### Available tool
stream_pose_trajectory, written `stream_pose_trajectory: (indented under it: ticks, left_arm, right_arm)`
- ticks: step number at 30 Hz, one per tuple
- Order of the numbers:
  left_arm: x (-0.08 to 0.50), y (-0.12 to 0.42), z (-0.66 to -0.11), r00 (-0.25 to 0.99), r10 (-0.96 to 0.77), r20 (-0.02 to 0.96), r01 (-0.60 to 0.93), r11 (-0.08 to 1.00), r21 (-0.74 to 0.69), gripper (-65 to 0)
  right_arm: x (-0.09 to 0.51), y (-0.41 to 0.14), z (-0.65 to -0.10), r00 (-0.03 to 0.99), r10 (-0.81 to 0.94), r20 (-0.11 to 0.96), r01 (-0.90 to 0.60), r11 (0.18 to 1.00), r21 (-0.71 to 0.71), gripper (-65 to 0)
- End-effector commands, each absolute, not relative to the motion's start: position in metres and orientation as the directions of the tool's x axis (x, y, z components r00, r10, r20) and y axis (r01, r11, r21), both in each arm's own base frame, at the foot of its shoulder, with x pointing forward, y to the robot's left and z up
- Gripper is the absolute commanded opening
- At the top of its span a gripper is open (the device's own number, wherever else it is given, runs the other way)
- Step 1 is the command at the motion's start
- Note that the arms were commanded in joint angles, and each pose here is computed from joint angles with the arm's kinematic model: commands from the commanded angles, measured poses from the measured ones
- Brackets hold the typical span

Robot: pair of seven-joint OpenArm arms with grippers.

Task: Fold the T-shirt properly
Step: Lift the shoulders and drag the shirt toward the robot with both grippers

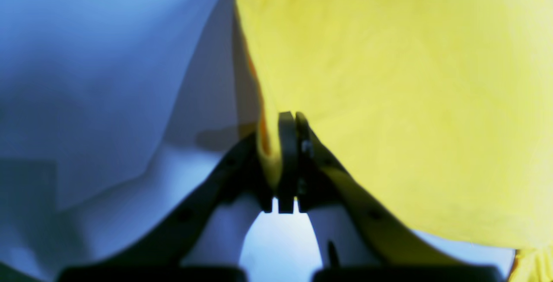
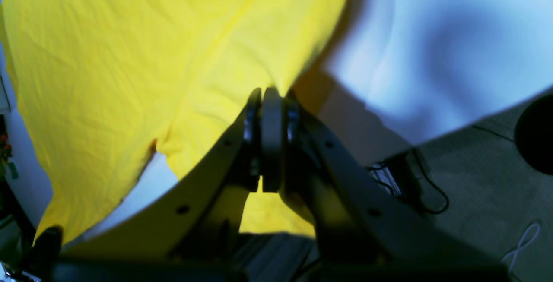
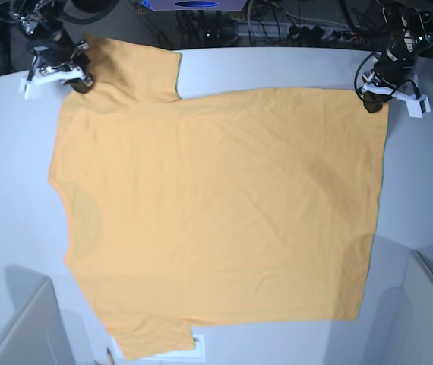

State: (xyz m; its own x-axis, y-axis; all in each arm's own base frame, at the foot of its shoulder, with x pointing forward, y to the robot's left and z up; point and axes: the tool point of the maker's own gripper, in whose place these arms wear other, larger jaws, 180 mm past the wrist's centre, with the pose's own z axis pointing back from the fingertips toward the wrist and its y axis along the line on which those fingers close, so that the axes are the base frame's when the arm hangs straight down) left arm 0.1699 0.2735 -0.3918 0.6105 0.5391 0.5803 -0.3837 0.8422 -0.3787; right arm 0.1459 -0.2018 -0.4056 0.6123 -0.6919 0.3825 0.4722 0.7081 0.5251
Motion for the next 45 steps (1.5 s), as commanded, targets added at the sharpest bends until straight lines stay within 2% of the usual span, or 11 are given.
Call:
stream_pose_trajectory:
  ticks: [1,6,13,26,33,40,45]
  left_arm:
    - [0.178,0.273,-0.380,0.596,0.523,0.610,-0.356,0.852,-0.383,-65.0]
    - [0.196,0.274,-0.371,0.568,0.518,0.639,-0.344,0.855,-0.387,-65.0]
    - [0.225,0.264,-0.372,0.614,0.432,0.660,-0.310,0.901,-0.302,-65.0]
    - [0.272,0.260,-0.343,0.557,0.431,0.710,-0.267,0.902,-0.339,-65.0]
    - [0.289,0.267,-0.330,0.503,0.472,0.724,-0.303,0.881,-0.363,-65.0]
    - [0.309,0.274,-0.328,0.474,0.505,0.721,-0.320,0.862,-0.394,-65.0]
    - [0.318,0.277,-0.330,0.465,0.522,0.715,-0.329,0.852,-0.407,-65.0]
  right_arm:
    - [0.157,-0.203,-0.394,0.606,-0.677,0.418,0.435,0.722,0.538,-65.0]
    - [0.183,-0.196,-0.370,0.609,-0.643,0.464,0.362,0.746,0.558,-65.0]
    - [0.220,-0.190,-0.351,0.607,-0.624,0.492,0.293,0.751,0.591,-65.0]
    - [0.279,-0.180,-0.309,0.568,-0.607,0.555,0.173,0.748,0.641,-65.0]
    - [0.311,-0.179,-0.290,0.526,-0.660,0.537,0.167,0.699,0.695,-65.0]
    - [0.342,-0.179,-0.317,0.578,-0.682,0.449,0.195,0.649,0.735,-65.0]
    - [0.366,-0.182,-0.316,0.575,-0.672,0.467,0.176,0.659,0.731,-65.0]
